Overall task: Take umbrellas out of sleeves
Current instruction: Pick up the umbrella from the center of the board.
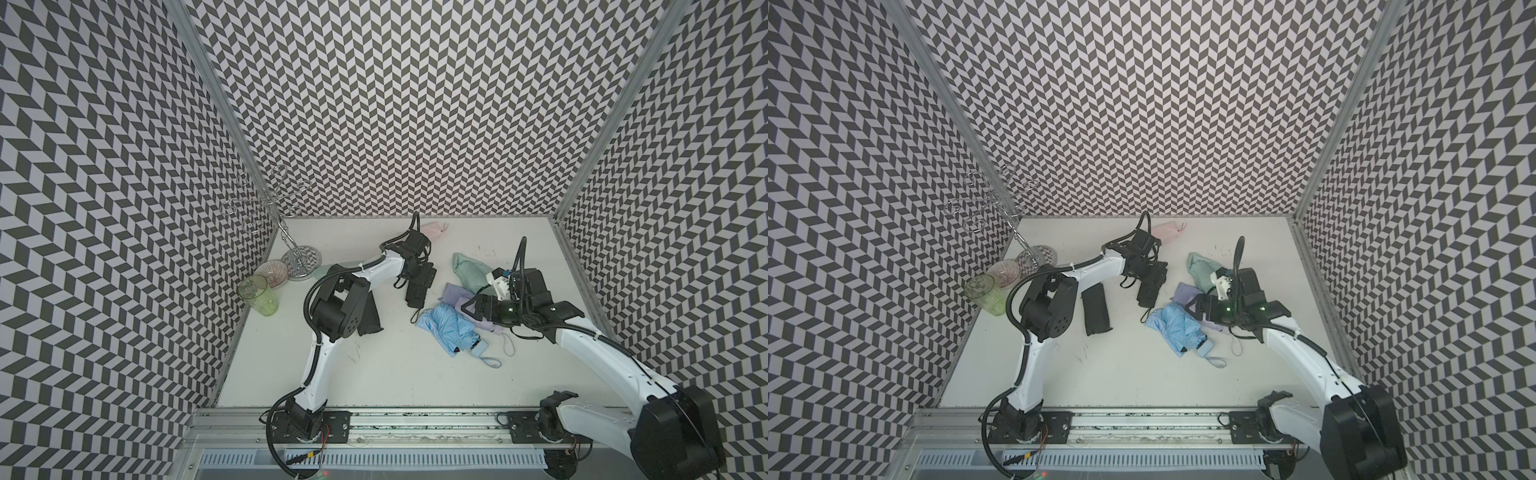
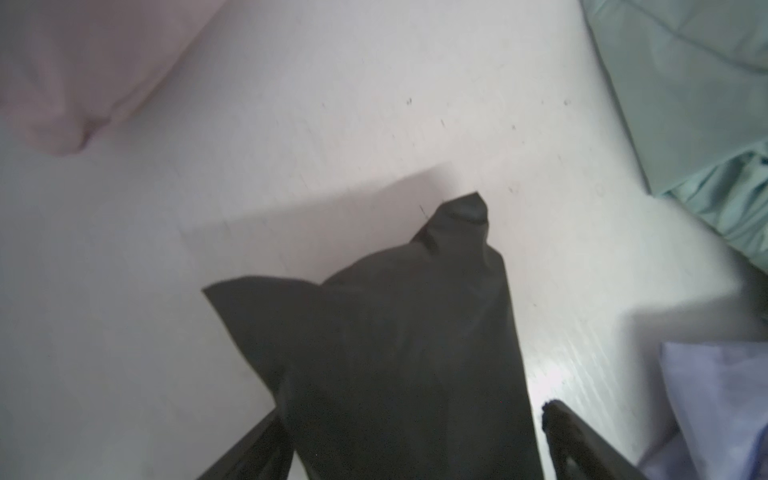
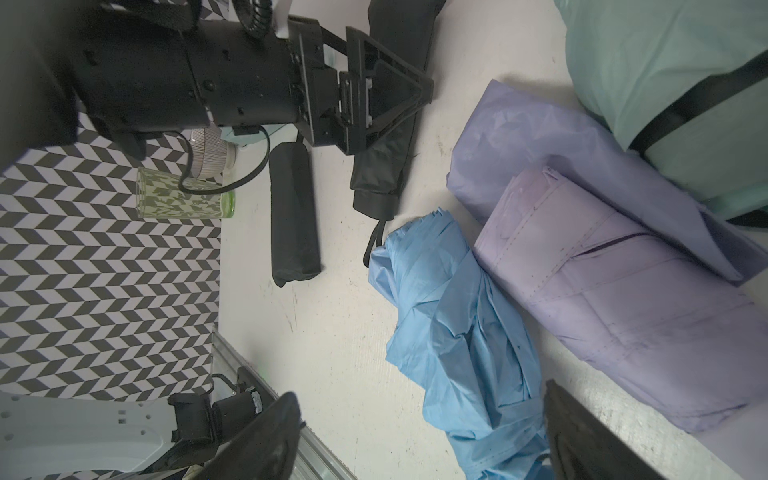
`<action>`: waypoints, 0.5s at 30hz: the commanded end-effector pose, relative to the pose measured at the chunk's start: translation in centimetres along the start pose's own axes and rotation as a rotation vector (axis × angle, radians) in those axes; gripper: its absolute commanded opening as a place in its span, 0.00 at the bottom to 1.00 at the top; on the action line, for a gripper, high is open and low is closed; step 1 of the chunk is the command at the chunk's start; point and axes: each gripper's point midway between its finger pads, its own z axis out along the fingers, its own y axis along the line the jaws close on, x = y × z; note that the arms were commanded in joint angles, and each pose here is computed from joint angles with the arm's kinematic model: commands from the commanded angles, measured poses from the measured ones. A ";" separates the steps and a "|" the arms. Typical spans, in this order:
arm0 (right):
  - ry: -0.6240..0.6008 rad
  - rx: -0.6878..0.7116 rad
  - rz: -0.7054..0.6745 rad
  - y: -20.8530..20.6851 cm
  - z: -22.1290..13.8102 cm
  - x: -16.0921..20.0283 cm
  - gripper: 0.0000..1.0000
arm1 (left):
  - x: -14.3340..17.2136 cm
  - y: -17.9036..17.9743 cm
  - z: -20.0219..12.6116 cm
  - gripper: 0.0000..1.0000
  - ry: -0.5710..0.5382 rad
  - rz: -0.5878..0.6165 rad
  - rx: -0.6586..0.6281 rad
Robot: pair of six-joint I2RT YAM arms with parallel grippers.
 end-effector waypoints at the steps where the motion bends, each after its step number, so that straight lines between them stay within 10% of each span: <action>1: -0.028 -0.052 -0.027 1.1 0.3 -1.1 0.90 | 5.4 0.4 1.3 0.91 0.181 -0.070 0.025; 15: -0.060 -0.046 -0.047 1.7 -0.8 -1.7 0.90 | 4.9 1.8 0.5 0.34 0.178 -0.151 0.131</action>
